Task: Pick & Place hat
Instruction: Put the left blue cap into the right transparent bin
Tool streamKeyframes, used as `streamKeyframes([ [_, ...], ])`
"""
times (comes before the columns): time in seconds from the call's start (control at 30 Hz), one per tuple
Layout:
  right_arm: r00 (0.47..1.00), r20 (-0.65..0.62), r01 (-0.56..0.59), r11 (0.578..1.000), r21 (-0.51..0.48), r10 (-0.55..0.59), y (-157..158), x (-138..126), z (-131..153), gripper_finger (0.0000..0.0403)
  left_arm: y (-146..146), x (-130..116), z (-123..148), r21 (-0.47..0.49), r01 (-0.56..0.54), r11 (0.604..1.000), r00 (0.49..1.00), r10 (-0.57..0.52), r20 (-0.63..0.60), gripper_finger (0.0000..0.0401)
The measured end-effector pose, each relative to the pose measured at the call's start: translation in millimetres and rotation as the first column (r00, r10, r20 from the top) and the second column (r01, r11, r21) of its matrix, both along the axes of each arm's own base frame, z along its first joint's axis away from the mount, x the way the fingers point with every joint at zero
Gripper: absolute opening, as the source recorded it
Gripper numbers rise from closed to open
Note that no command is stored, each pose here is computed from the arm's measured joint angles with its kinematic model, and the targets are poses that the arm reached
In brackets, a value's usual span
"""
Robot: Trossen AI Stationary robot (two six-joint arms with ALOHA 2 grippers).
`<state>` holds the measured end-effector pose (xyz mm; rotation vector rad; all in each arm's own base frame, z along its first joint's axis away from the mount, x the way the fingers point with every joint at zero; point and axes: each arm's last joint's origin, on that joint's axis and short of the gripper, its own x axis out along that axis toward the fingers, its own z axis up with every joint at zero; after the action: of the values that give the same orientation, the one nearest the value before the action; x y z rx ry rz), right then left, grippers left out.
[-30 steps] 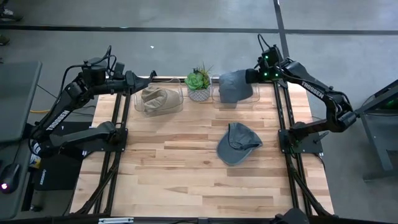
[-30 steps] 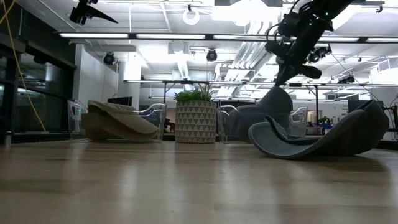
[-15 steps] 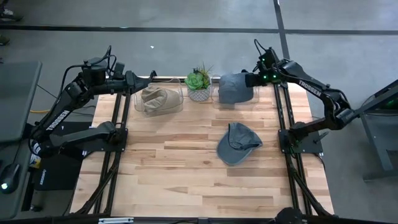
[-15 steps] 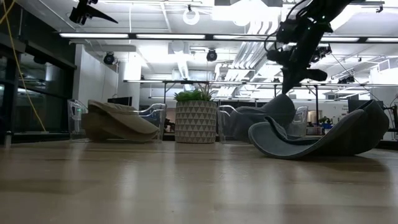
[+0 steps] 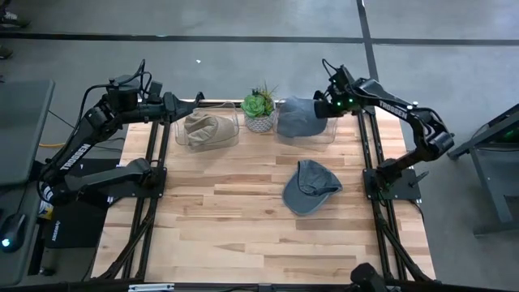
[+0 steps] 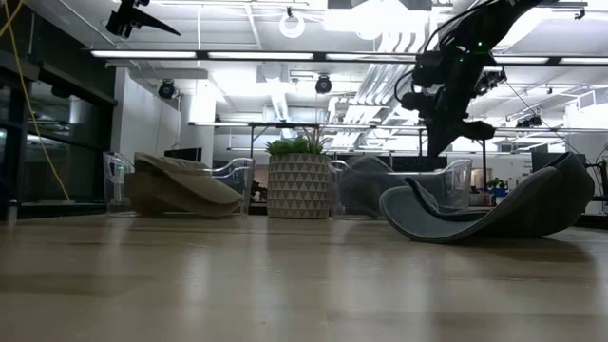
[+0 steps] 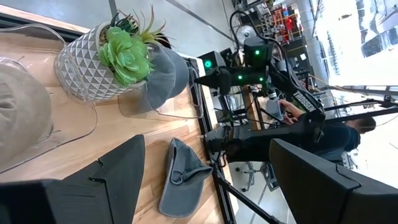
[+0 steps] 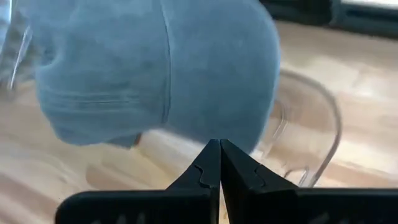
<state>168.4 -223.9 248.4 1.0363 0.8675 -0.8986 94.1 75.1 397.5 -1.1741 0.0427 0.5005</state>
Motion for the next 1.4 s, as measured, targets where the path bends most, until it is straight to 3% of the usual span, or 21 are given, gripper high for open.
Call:
streamKeyframes([
  [0.23, 0.999, -0.031, -0.027, 0.999, 0.033, 0.028, 4, -3, -1, 0.0, 0, 0, 0, 0.001, -0.003, 1.0, 1.0, 0.003, -0.001, 0.0303],
  [0.53, 0.994, 0.11, 0.012, 0.981, -0.196, 0.01, -8, 10, 16, 0.0, 0, 0, 0, 0.0, 0.0, 1.0, 1.0, 0.0, 0.0, 0.0303],
  [0.83, 0.989, 0.128, 0.102, 0.973, -0.207, -0.077, -35, 26, -12, 0.0, 0, 0, 0, -0.017, -0.005, 1.0, 1.0, 0.005, 0.007, 0.0303],
  [1.0, 0.974, 0.204, 0.146, 0.96, -0.238, -0.097, -46, 29, -12, 0.0, 0, 0, 0, -0.023, -0.007, 1.0, 1.0, 0.007, 0.01, 0.0303],
  [1.17, 0.984, 0.178, 0.053, 0.946, -0.32, 0.005, -54, 20, -3, 0.0001, 0, 0, 0, -0.025, -0.008, 1.0, 1.0, 0.008, 0.01, 0.0303],
  [1.33, 0.994, 0.11, 0.047, 0.921, -0.388, -0.005, -70, 16, 21, 0.0004, 0, 0, 0, -0.025, -0.008, 1.0, 1.0, 0.008, 0.01, 0.0303],
  [1.4, 0.997, 0.081, 0.049, 0.927, -0.372, -0.02, -77, 18, 29, 0.0002, 0, 0, 0, -0.025, -0.008, 1.0, 1.0, 0.008, 0.01, 0.0303],
])
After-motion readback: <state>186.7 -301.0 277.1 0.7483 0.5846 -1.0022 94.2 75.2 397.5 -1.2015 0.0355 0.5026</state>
